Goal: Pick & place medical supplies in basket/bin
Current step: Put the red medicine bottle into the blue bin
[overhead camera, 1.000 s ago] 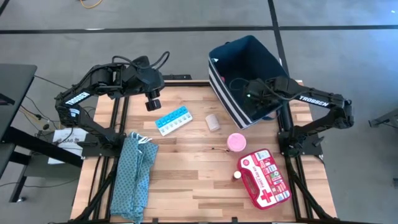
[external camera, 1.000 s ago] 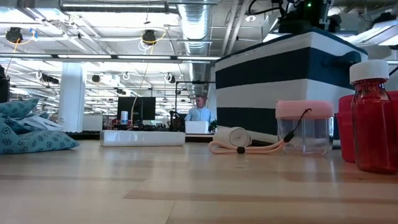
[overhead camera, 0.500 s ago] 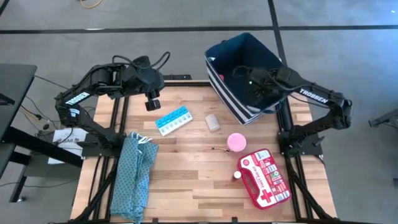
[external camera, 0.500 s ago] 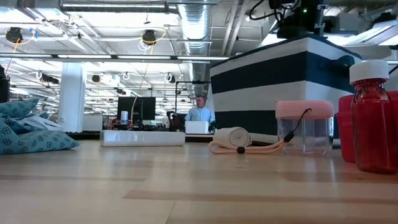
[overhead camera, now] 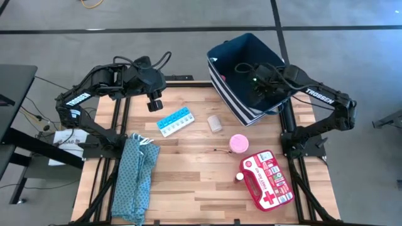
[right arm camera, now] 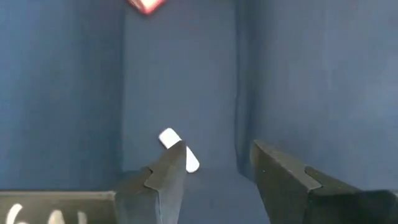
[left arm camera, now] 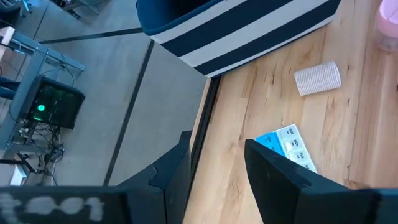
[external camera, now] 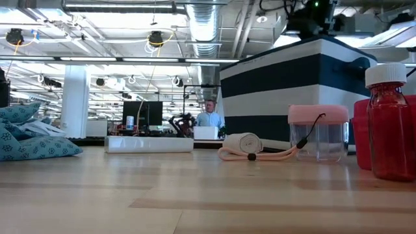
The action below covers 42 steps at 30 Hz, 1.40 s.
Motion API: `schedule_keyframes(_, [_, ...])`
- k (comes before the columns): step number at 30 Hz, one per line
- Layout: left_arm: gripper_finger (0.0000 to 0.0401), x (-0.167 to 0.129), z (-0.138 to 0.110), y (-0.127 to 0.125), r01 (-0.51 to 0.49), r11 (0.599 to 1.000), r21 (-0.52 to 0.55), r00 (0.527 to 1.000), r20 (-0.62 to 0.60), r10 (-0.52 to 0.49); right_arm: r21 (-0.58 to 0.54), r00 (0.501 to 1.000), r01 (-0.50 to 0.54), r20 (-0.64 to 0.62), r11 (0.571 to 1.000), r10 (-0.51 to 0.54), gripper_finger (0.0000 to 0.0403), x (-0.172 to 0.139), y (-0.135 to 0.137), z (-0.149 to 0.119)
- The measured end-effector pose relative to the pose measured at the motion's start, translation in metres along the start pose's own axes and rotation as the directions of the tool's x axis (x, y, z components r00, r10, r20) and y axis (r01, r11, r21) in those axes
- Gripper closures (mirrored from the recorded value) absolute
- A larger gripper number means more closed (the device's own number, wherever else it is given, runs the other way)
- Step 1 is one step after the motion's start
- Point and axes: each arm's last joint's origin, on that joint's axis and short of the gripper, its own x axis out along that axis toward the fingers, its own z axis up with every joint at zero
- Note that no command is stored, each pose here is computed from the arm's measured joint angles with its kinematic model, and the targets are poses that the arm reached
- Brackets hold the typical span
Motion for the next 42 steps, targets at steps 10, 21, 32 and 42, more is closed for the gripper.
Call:
schedule_keyframes(10, [0.0256, 0.0, -0.007, -0.001, 0.006, 0.995, -0.1, 0.997, -0.07, -0.013, 0.007, 0.943, -0.219, 0.26, 0.976, 0.21, 0.0232, -0.086, 0.005, 0.007])
schedule_keyframes(21, [0.0256, -0.001, -0.021, -0.009, 0.077, 0.98, -0.185, 0.979, -0.175, -0.11, -0.086, 0.897, -0.422, 0.105, 0.903, 0.429, 0.0231, -0.126, 0.045, -0.048])
schedule_keyframes(32, [0.0256, 0.064, -0.047, -0.07, 0.068, 0.996, -0.063, 0.933, -0.349, -0.085, -0.267, 0.86, -0.49, 0.008, 0.83, 0.511, 0.0205, -0.153, 0.109, -0.119])
schedule_keyframes(42, [0.0256, 0.148, -0.079, -0.149, 0.354, 0.933, -0.069, 0.926, -0.114, -0.36, -0.265, 0.922, -0.383, -0.052, 0.885, 0.383, 0.0174, -0.141, 0.192, -0.182])
